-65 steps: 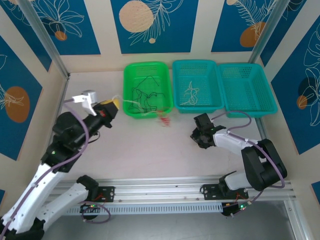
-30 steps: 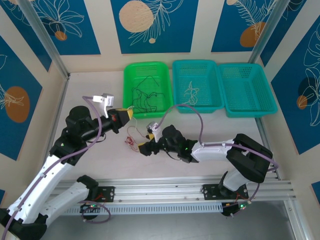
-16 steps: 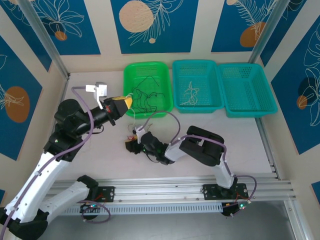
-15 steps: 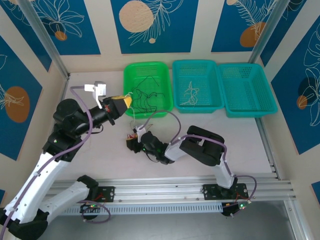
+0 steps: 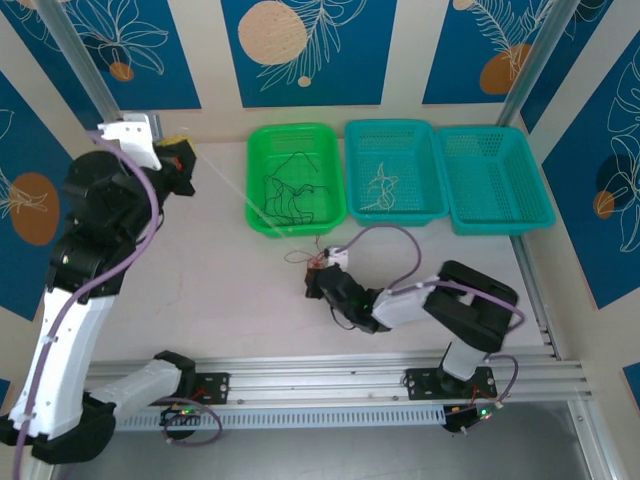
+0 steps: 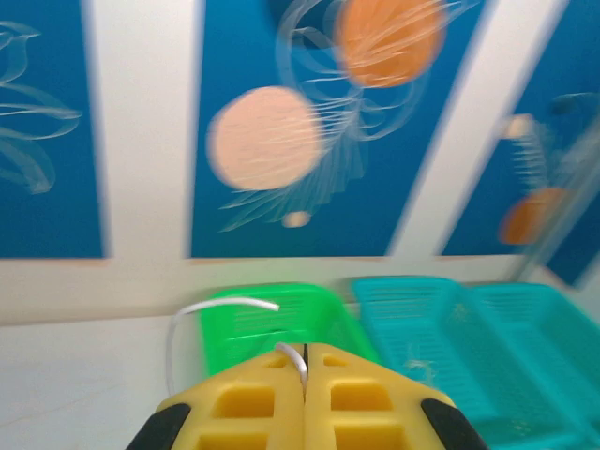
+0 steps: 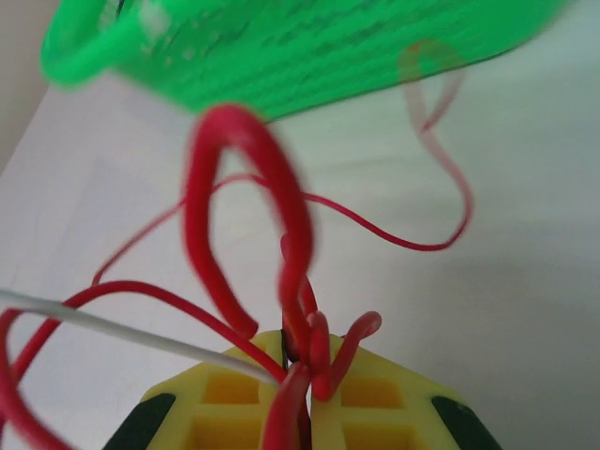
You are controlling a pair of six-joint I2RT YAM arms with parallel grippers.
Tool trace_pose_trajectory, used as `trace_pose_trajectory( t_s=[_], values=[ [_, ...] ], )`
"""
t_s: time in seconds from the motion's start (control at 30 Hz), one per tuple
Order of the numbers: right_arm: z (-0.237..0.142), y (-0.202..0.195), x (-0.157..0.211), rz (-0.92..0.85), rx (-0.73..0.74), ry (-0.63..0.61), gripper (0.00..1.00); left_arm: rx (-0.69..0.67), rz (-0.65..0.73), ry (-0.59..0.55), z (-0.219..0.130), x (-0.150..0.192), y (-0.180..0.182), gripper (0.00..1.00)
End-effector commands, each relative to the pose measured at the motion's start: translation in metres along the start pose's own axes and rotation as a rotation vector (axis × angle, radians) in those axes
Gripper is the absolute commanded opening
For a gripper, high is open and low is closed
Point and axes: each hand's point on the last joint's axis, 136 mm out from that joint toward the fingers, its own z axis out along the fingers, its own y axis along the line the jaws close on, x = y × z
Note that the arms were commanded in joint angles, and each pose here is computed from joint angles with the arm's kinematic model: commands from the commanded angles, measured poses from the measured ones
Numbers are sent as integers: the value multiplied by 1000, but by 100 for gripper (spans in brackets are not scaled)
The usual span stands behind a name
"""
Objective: Untangle the cables
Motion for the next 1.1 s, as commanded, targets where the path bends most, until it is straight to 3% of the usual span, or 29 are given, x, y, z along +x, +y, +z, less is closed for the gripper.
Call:
trace_pose_trajectory(
  t_s=[0.0, 0.2, 0.27, 0.33, 0.4, 0.47, 0.6, 0.67, 0.83, 0.87, 0.9, 0.97, 1.0, 1.07],
  values=[
    [-35, -105, 14, 97, 350, 13, 0, -186, -33, -109, -2, -41, 60, 0],
    [-81, -154, -4, 189, 484, -26, 0, -287, -198, -140, 2, -48, 122, 0],
    [-87, -155, -12, 193, 449, -29, 0, -238, -242, -114, 12, -40, 125, 0],
    [-90, -141, -24, 150, 356, -28, 0, -78, -282, -57, 27, -22, 104, 0],
    [-94, -115, -42, 88, 239, -21, 0, 110, -343, 2, 39, 11, 75, 0],
    [-105, -92, -62, 47, 142, -12, 0, 215, -344, 64, 38, 55, 48, 0],
    [-136, -50, -107, -17, -43, -25, 0, 270, -389, 186, 24, 169, 17, 0],
    [-149, -35, -125, -48, -97, -10, 0, 295, -433, 193, 16, 211, 10, 0],
    [-163, -2, -146, -122, -193, 80, 0, 359, -444, 220, -6, 280, -11, 3],
    [-164, 3, -149, -131, -206, 95, 0, 362, -427, 237, -9, 293, -14, 8],
    [-164, 8, -151, -136, -217, 109, 0, 358, -415, 256, -11, 306, -15, 19],
    [-164, 15, -156, -146, -237, 118, 0, 360, -392, 271, -12, 319, -17, 54],
    [-164, 19, -158, -156, -246, 122, 0, 368, -363, 265, -13, 318, -18, 67],
    [-162, 20, -161, -166, -237, 125, 0, 386, -272, 225, -16, 302, -22, 82]
  ],
)
